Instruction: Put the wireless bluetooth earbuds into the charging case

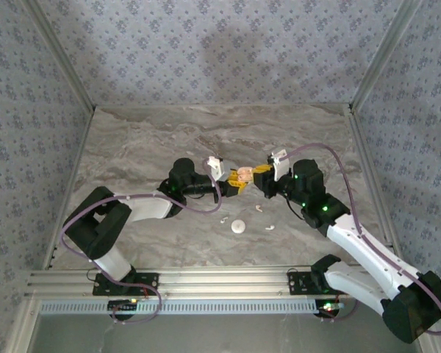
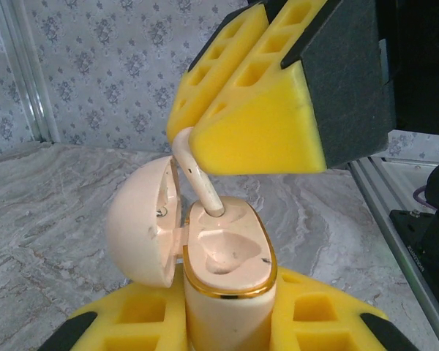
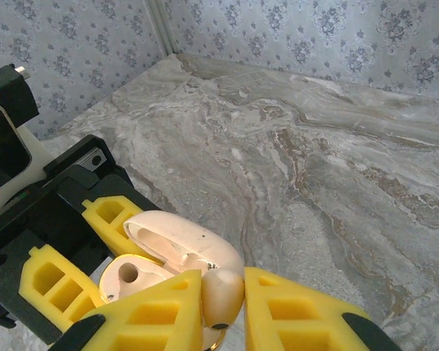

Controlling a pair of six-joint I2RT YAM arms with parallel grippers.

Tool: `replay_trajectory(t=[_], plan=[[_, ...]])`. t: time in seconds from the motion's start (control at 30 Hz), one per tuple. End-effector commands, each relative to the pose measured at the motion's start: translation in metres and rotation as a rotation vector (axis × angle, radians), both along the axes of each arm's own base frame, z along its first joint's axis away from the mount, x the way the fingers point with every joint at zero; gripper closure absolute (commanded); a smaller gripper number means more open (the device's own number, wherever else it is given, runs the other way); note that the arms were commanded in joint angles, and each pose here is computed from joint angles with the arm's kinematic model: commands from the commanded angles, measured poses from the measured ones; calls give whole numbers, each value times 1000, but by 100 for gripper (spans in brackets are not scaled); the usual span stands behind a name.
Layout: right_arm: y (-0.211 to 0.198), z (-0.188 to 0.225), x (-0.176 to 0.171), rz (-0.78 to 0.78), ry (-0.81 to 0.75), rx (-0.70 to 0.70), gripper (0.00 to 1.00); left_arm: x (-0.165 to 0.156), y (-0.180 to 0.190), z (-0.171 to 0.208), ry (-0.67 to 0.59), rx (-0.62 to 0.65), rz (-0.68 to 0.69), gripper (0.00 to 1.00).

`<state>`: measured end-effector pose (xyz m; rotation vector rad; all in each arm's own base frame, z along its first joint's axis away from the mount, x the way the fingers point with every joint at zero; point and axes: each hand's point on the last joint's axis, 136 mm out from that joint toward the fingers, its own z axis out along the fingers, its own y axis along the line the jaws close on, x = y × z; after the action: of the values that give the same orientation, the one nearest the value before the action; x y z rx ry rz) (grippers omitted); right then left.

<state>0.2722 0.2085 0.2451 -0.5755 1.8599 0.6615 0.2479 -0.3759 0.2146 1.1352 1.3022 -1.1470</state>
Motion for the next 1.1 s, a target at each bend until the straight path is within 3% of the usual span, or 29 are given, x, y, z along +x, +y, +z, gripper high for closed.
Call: replay_trajectory(t=[0.0,1.07], plan=[[3,-17,-12,73,31,-44,79,-11,3,45,-138,-113,-27,82],[5,-7,-40,324,-114,-70,76,-24,5,59,-164,-156,-86,82]])
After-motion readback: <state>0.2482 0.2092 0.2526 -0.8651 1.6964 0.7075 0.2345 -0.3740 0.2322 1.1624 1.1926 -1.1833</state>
